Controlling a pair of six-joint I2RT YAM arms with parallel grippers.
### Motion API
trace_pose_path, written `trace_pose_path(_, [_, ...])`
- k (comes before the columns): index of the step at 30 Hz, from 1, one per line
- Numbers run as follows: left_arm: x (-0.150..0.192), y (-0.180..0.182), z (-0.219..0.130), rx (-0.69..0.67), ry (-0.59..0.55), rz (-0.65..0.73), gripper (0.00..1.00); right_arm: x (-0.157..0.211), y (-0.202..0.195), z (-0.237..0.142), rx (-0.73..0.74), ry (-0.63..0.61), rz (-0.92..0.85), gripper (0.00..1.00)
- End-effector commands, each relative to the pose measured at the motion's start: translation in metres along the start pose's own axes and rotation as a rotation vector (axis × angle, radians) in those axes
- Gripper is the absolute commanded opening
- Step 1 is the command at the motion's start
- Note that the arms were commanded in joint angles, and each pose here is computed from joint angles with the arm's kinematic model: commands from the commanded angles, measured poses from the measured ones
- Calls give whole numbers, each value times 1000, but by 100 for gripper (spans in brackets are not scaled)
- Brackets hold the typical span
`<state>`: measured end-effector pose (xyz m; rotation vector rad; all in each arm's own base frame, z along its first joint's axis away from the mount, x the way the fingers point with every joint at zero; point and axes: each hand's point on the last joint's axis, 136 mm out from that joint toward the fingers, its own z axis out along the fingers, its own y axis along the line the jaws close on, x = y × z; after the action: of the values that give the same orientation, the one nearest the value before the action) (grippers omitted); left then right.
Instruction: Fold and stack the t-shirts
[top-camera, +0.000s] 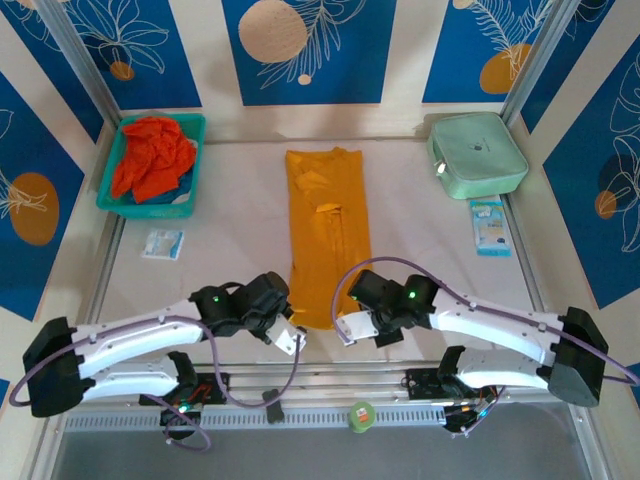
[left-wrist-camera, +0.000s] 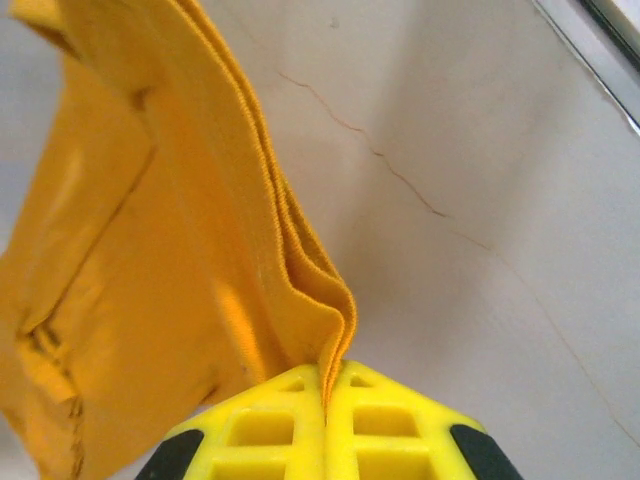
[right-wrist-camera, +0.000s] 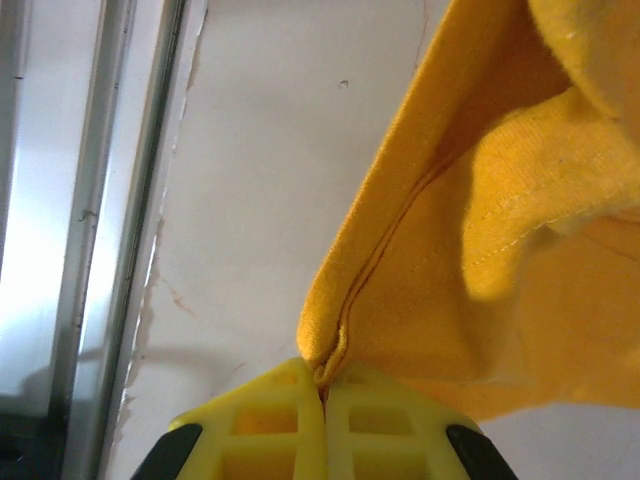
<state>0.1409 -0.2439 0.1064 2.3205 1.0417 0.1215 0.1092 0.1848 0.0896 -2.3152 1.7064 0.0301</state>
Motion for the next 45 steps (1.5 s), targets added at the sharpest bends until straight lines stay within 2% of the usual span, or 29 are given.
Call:
trace_pose_path(1, [10, 0, -7, -28, 54, -69, 0, 4, -5, -16, 31, 2, 49, 0])
trace_pose_path(9, [14, 48, 0, -122, 63, -143, 0, -4, -77, -41, 207, -92, 139, 0])
trace_pose_path(13, [29, 74, 4, -166, 61, -182, 0, 3, -121, -60, 291, -137, 203, 0])
trace_pose_path(19, [62, 119, 5, -233, 59, -246, 0, 27, -172, -68, 356, -137, 292, 0])
trace_pose_path(33, [124, 170, 57, -300, 111, -262, 0, 77, -261, -33, 461, -81, 498, 0])
trace_pose_path(45, [151, 184, 98, -353, 162, -259, 0, 103, -284, 19, 417, -56, 626, 0])
